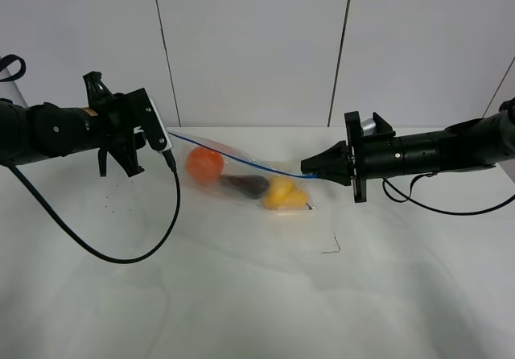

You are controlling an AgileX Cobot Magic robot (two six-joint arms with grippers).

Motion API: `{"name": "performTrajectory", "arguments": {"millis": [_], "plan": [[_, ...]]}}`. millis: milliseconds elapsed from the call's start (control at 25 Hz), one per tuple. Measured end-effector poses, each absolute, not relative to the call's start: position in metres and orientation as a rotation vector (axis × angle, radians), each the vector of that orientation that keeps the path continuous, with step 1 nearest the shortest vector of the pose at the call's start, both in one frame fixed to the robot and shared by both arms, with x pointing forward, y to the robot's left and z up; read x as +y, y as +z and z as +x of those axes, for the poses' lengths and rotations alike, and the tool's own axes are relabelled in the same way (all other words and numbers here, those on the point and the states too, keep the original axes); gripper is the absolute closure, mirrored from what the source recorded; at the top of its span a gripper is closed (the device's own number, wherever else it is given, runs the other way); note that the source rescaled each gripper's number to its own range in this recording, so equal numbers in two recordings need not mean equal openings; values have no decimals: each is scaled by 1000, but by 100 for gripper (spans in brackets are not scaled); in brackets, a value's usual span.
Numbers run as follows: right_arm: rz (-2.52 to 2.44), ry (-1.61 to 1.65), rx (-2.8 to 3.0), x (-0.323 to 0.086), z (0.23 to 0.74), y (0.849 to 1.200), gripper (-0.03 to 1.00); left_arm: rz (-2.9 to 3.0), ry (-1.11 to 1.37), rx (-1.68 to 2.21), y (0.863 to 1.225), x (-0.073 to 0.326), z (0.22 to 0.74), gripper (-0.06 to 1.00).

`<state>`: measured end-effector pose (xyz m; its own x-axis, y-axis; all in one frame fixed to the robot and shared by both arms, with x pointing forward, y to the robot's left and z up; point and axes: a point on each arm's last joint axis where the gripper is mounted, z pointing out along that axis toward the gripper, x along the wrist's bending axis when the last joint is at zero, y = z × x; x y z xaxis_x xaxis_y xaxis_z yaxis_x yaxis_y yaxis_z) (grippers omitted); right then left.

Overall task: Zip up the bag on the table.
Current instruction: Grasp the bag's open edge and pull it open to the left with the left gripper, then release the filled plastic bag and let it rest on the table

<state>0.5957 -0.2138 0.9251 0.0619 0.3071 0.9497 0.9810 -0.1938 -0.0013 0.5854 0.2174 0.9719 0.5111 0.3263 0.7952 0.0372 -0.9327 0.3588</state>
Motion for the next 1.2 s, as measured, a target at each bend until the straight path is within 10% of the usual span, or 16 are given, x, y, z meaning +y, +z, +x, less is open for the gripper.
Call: {"name": "performTrajectory", "arguments": {"millis": [1200], "plan": [[-1606, -1159, -1312, -214, 596, 925, 96, 1790, 1047, 1468, 966, 265, 589, 15]]}}
